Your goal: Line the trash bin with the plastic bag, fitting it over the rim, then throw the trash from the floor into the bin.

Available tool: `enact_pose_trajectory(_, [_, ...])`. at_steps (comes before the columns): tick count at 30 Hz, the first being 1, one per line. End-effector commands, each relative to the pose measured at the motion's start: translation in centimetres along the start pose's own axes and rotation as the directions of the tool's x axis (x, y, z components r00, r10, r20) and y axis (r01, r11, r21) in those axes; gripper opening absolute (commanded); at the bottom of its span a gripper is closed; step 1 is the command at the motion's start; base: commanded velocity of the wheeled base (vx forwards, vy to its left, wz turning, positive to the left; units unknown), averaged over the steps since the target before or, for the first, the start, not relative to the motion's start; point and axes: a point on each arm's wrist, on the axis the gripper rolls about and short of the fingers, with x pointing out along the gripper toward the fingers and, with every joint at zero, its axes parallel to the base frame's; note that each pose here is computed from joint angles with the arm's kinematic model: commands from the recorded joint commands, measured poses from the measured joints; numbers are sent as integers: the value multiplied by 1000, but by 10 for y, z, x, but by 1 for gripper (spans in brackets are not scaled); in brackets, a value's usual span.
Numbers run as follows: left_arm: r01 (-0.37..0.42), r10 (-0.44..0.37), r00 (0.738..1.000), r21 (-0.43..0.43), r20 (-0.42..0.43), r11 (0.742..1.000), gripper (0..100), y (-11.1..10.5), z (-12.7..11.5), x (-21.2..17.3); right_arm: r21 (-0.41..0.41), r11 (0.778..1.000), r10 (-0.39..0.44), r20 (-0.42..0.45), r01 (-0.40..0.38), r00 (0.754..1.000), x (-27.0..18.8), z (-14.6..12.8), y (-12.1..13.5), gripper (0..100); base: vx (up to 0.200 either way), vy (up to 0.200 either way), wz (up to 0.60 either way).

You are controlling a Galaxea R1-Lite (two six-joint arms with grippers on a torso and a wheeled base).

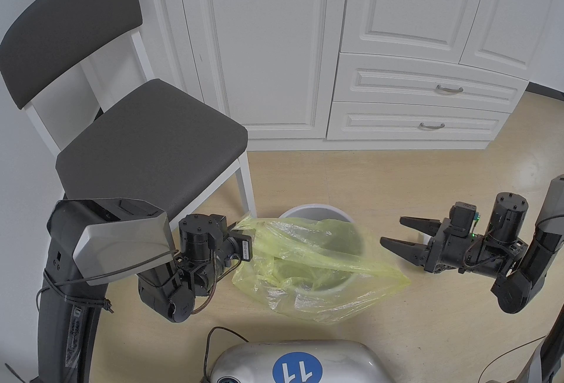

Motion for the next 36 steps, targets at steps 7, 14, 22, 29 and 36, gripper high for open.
enact_pose_trajectory(7, [32,-29,997,-43,66,999,0,-22,22,-11,-241,942,-198,157,232,968,76,6,-10,100,0,0,0])
enact_pose_trajectory(14, [23,-20,998,-43,66,999,0,-19,20,-8,-559,751,-336,136,352,932,83,-11,3,100,0,0,0])
enact_pose_trajectory(22, [16,-14,998,-40,54,999,0,-17,17,-8,-625,765,-311,-145,157,939,84,-32,28,100,0,0,0])
enact_pose_trajectory(29, [9,-7,999,-39,47,999,0,-14,14,-6,-643,760,-325,-253,93,911,81,-38,17,100,0,0,0])
enact_pose_trajectory(36, [7,-6,999,-37,44,999,0,-13,13,-6,-636,767,-343,-301,80,890,94,-58,0,100,0,0,0])
